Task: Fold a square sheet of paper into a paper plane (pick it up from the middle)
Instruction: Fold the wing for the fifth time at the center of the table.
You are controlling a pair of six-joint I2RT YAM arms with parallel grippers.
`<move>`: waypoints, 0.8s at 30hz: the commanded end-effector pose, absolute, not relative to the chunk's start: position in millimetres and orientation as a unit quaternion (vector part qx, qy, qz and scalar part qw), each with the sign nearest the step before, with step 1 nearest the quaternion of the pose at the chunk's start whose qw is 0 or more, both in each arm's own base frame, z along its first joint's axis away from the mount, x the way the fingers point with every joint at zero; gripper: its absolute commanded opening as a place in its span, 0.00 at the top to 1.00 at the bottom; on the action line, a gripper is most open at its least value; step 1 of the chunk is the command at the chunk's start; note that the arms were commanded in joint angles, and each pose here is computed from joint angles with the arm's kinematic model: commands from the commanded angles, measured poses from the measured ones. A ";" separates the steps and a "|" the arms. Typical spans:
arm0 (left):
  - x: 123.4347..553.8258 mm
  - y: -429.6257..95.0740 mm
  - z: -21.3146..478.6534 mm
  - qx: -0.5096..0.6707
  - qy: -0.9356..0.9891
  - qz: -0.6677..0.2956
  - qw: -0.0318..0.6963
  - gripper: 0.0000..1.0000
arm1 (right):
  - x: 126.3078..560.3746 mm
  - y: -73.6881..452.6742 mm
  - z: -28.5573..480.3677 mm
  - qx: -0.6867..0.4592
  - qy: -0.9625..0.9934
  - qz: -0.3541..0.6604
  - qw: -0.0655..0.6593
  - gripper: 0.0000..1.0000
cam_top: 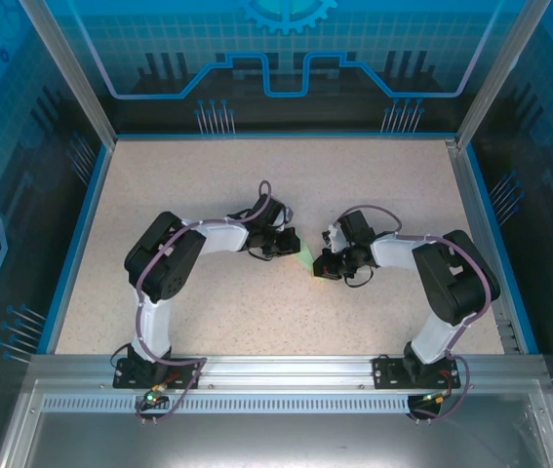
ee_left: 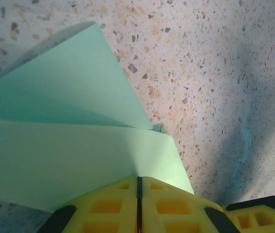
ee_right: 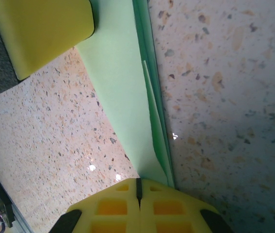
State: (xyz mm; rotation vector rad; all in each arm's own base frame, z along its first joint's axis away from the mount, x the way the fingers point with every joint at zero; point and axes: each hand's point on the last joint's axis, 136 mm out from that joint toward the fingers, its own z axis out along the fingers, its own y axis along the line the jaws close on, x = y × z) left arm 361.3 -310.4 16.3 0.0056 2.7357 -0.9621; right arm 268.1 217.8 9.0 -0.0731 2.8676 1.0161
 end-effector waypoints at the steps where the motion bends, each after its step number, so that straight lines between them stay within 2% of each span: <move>1: 368.3 -294.0 -3.2 0.002 0.948 -0.296 0.113 0.89 | 238.7 190.3 -27.3 0.005 0.962 0.271 -0.012 0.97; 24: 418.1 -227.4 -10.7 -0.046 0.953 -0.268 0.135 0.89 | 236.2 187.7 -32.2 0.004 0.964 0.264 -0.018 0.97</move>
